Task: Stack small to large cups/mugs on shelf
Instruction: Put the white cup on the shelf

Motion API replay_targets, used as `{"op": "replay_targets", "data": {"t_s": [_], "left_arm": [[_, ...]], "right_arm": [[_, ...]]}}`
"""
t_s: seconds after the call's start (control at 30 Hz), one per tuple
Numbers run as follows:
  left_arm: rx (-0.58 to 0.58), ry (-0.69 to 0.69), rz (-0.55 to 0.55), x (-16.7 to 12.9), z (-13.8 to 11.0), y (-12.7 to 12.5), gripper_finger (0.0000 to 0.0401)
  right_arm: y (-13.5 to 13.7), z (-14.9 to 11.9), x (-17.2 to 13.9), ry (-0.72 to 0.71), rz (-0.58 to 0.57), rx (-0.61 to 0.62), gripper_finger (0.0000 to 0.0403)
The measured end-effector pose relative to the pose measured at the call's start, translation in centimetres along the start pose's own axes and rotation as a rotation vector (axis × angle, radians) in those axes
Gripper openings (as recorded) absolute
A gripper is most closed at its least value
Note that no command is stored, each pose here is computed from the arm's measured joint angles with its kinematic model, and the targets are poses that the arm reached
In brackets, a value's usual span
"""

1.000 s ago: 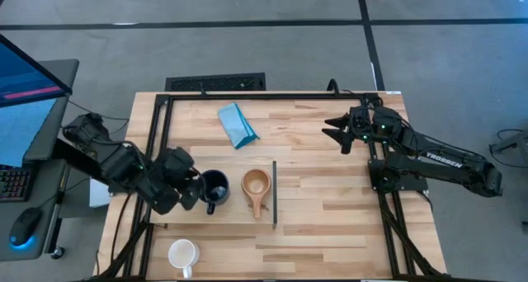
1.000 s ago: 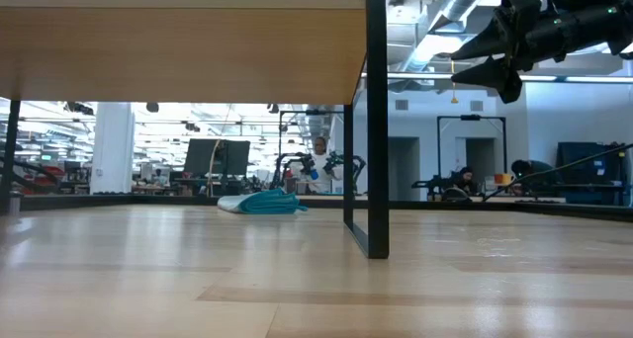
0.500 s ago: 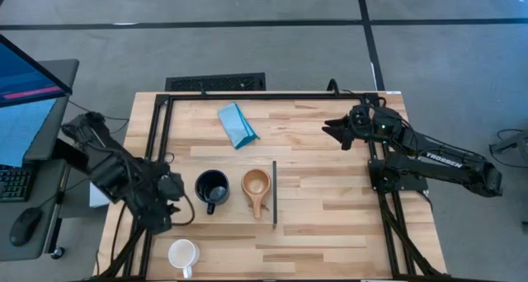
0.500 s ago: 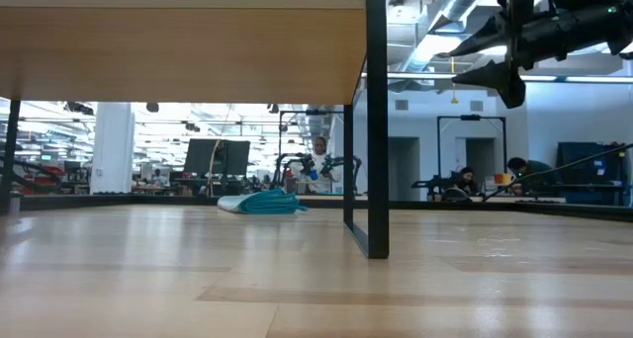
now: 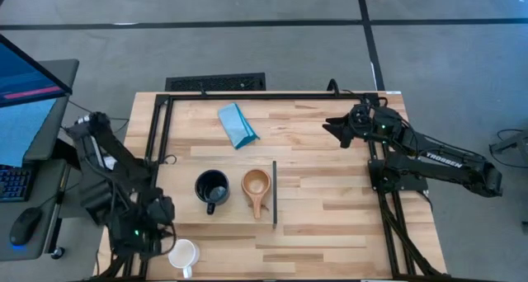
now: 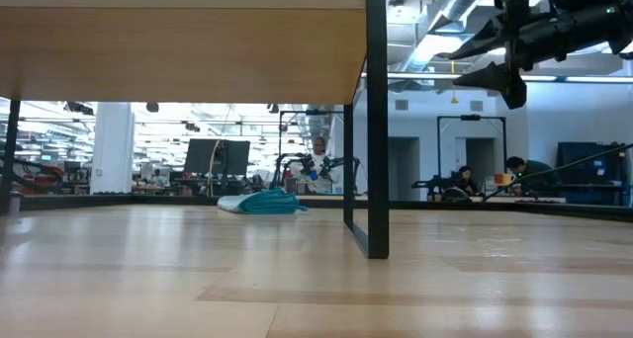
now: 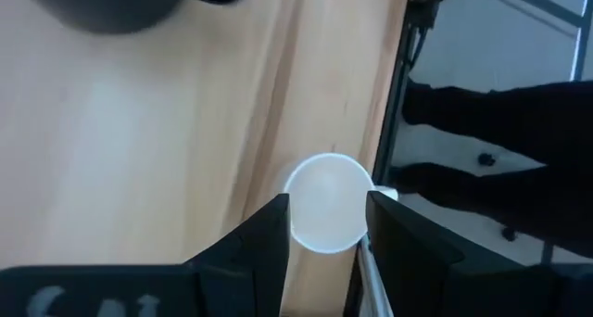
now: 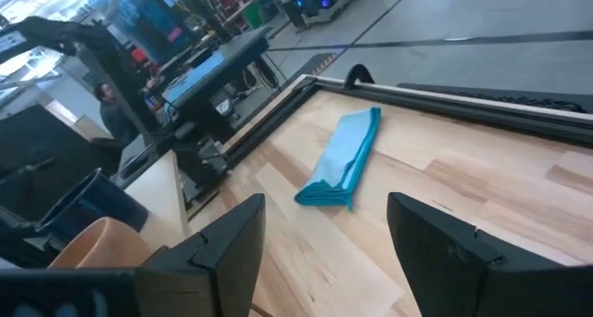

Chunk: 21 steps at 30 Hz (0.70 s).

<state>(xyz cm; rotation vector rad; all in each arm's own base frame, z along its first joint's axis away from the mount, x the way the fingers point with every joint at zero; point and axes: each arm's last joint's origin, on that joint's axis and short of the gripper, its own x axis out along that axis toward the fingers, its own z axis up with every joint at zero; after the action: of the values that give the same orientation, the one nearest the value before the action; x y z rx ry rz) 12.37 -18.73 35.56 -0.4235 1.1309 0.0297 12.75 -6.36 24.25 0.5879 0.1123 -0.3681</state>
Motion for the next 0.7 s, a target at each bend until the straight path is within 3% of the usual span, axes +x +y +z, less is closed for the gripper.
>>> {"op": "replay_targets", "data": {"t_s": [0.27, 0.7], "left_arm": [[0.129, 0.108, 0.102, 4.9, -1.8, -3.1, 0.0135], [0.111, 0.219, 0.229, 9.6, -2.9, -4.6, 0.0135]], "right_arm": [[0.0, -0.1, 0.0, 0.006, -0.003, 0.001, 0.0249], [0.0, -0.1, 0.0, 0.009, 0.003, 0.001, 0.0249]]}}
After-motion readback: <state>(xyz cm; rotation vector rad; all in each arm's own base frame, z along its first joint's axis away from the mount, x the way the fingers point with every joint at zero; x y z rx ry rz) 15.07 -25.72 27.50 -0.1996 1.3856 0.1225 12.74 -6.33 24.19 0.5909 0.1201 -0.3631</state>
